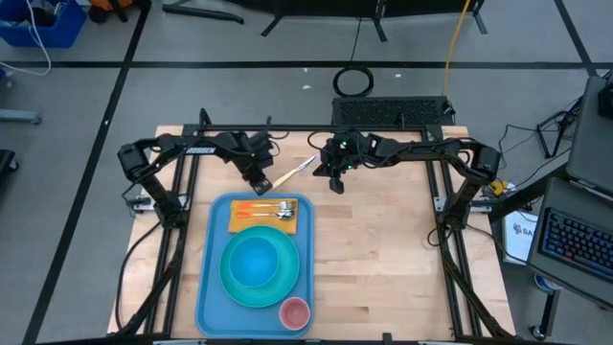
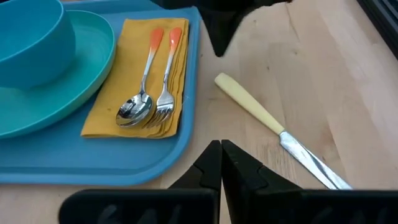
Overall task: Set up tray
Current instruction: Put the yellow knife to the bottom of the orange spoon on the yellow napkin on the blue serving tray
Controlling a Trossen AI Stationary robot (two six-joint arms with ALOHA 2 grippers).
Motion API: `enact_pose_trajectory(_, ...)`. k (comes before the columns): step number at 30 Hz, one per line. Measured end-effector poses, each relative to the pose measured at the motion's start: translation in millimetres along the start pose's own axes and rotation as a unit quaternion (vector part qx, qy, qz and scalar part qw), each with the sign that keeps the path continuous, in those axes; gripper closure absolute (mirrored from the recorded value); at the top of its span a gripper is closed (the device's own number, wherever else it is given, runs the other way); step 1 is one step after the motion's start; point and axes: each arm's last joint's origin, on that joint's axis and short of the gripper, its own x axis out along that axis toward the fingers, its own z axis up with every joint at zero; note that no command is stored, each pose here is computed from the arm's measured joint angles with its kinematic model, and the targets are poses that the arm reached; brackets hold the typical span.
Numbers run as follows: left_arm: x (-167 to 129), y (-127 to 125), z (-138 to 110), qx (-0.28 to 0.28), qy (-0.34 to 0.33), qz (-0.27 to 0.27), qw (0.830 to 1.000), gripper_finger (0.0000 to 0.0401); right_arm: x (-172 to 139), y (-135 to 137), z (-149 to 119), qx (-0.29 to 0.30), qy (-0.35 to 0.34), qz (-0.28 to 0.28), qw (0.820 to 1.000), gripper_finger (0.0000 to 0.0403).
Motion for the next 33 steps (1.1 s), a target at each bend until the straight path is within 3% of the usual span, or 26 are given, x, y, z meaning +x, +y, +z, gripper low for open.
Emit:
enact_pose_trajectory(6, 1, -5, 4, 0.033, -0.017, -0.034, 0.999, 0.0400, 0, 0, 0, 0.000, 0.000, 0.000, 1.000, 0.0403)
enact_pose_trajectory(23, 33, 3, 23, 0.037, -0.033, -0.038, 0.998, 0.0400, 0, 0, 0, -0.001, -0.003, 0.000, 1.000, 0.0403)
enact_pose_trajectory(30, 11, -4, 57, 0.056, -0.138, -0.015, 0.989, 0.0399, 0, 0, 0, -0.001, -0.003, -0.001, 1.000, 0.0403)
enact_pose_trajectory(33, 6, -7, 63, 0.061, -0.144, -0.023, 0.987, 0.0399, 0, 0, 0, 0.000, -0.003, -0.001, 1.000, 0.0403)
